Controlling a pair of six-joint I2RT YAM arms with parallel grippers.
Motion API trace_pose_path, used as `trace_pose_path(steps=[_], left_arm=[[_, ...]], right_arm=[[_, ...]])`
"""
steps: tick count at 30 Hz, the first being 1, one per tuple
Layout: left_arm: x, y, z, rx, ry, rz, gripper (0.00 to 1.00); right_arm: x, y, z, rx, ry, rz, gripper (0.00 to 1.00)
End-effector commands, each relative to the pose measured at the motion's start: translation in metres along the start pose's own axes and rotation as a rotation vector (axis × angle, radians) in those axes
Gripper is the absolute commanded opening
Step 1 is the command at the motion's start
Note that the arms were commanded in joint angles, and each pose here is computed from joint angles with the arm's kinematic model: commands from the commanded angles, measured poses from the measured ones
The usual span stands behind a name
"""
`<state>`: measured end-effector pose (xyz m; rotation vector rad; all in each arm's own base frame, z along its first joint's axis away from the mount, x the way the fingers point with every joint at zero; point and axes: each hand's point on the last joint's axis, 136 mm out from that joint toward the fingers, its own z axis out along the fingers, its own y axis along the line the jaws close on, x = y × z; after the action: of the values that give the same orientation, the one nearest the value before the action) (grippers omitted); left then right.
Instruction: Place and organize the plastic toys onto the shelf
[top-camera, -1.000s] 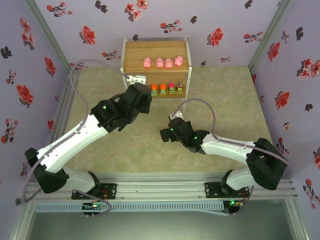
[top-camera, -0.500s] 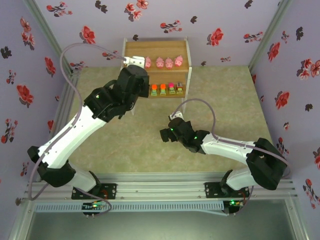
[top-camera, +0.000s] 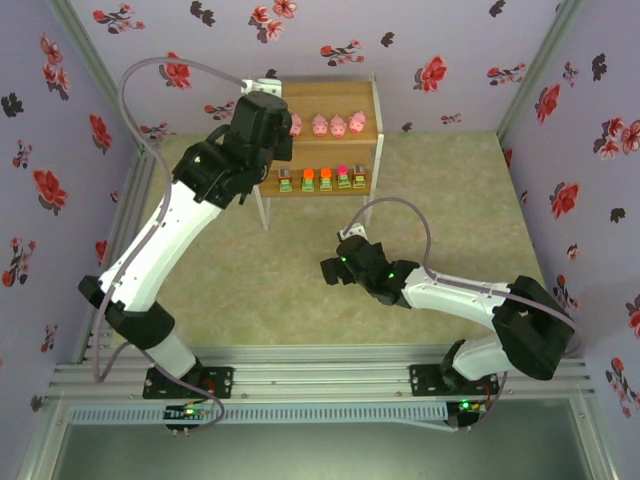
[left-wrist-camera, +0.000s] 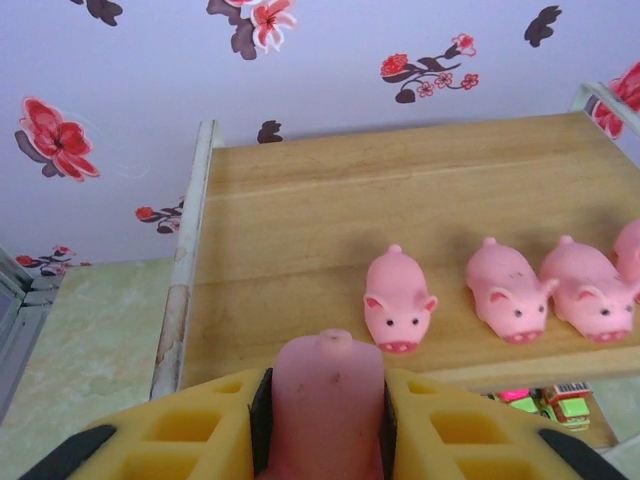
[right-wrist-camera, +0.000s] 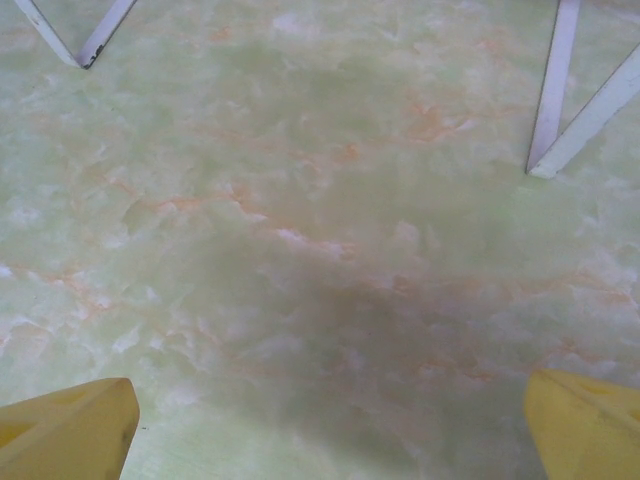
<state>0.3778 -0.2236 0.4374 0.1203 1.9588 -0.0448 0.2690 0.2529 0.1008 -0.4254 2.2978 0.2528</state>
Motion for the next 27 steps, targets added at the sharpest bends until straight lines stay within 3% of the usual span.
trace_pose_path(steps=[1,27], left_arm=[[-0.005,0.003,0.009,0.008,0.013,0.014,0.34],[0.016,0.016,0.072,-0.008,0.149,-0.033,0.34]], right_arm=[[-0.009,-0.001,-0.003,0.021,-0.019,0.005,0.99],[-0.011,-0.002,-0.004,0.029,-0.025,0.002,0.99]])
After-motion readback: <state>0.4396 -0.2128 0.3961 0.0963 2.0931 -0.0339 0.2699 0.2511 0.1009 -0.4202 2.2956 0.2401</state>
